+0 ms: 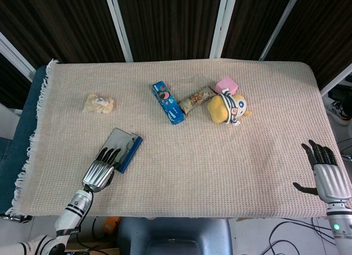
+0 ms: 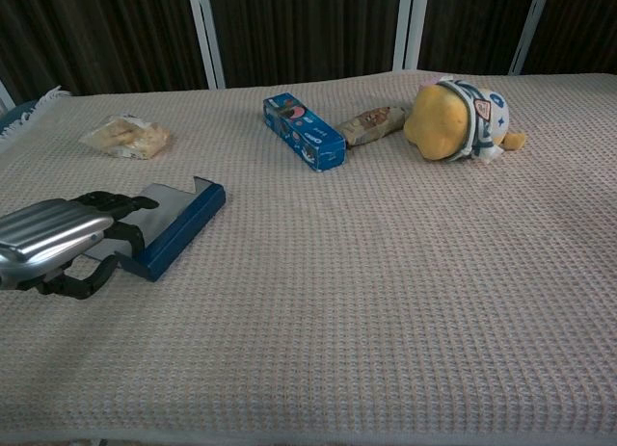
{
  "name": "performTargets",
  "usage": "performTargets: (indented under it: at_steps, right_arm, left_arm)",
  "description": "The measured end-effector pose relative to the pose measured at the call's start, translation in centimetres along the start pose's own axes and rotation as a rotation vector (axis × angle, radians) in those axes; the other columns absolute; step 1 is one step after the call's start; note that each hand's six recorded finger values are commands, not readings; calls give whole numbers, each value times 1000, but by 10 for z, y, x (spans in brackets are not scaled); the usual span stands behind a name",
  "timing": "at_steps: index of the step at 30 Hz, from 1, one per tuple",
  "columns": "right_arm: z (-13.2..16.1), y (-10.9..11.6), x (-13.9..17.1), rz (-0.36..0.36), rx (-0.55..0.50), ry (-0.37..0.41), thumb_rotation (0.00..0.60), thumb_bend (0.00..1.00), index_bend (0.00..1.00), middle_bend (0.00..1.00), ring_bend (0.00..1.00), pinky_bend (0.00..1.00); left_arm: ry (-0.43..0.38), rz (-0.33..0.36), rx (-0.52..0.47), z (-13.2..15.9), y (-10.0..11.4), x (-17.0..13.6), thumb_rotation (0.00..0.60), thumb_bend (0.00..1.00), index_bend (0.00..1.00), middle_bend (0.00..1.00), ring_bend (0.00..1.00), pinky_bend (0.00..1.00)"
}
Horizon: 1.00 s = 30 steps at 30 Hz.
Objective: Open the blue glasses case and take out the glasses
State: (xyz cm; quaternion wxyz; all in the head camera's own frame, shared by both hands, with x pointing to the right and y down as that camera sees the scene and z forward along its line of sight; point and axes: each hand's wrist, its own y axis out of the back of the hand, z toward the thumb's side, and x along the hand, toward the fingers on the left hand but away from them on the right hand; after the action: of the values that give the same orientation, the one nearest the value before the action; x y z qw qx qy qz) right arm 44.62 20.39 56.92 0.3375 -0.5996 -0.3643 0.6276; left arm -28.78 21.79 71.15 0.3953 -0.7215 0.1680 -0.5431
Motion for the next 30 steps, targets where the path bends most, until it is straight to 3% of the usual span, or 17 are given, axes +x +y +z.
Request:
performTargets:
  at_steps: [7,19,30]
  right_arm:
    - [0,2,2,-7,-8,7,600,61,0,0,0,0]
    - [-2,10,9,-29,-33,20,600,61,0,0,0,0]
    - [-6,17,15,-45,-54,28,600,61,0,0,0,0]
  left_arm:
    - [-94,3,7,32,-2,-16,600,661,406,6,0,0]
    - [-197,7,-53,88,-4,-11,600,659,387,7,0,0]
    - [-205,68,-85,119,2,19,600,620,338,0,0,0]
